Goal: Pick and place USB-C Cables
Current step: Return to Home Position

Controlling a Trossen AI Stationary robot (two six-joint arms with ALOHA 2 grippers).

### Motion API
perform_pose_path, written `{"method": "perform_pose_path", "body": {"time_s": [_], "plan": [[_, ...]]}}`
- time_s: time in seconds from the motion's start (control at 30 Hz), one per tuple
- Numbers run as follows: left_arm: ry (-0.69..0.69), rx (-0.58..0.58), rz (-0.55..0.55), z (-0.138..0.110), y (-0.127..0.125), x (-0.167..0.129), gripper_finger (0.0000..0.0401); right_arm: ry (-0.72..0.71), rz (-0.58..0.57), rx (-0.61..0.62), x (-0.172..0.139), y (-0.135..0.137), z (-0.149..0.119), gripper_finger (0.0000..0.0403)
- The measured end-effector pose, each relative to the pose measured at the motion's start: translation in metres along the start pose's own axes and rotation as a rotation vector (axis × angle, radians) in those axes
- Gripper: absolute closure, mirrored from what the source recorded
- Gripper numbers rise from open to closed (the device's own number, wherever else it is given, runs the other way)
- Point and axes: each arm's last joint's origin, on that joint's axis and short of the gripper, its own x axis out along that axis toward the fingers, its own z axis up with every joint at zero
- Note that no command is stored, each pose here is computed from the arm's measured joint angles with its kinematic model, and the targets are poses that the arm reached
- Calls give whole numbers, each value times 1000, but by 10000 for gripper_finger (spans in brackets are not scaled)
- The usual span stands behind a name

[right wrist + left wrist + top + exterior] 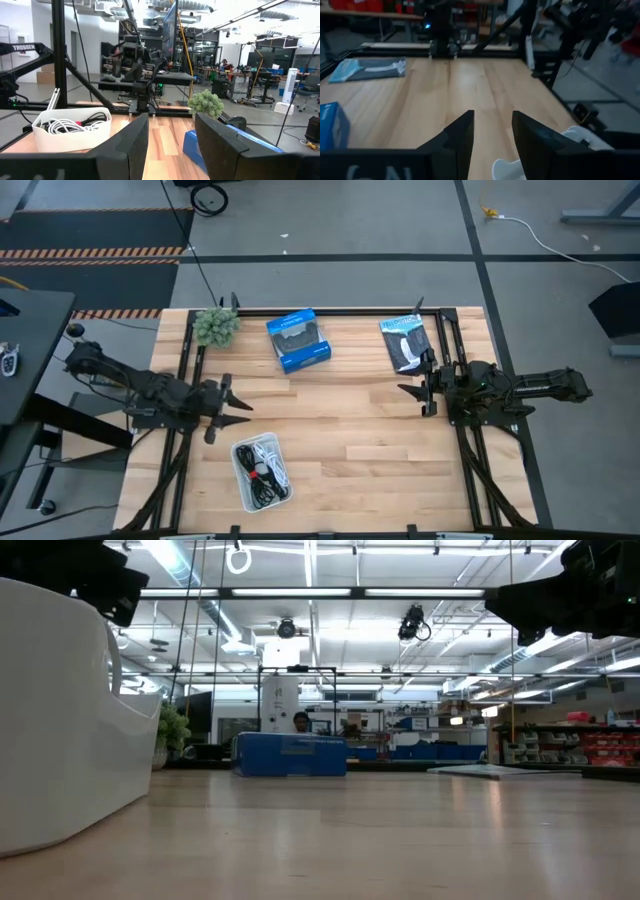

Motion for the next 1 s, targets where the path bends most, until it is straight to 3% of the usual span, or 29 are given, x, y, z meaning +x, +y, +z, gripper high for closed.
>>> {"method": "perform_pose_path", "body": {"time_s": [0.27,0.57,0.8,1.0], "plan": [[-110,-52,-22,-3,5,-17,260,0,0,0,0,0,0,234],[-144,-64,-17,-8,9,-27,260,0,0,0,0,0,0,234],[-141,-32,-1,-8,9,-28,260,0,0,0,0,0,0,234],[-254,-10,16,1,13,-42,260,0,0,0,0,0,0,234]]}}
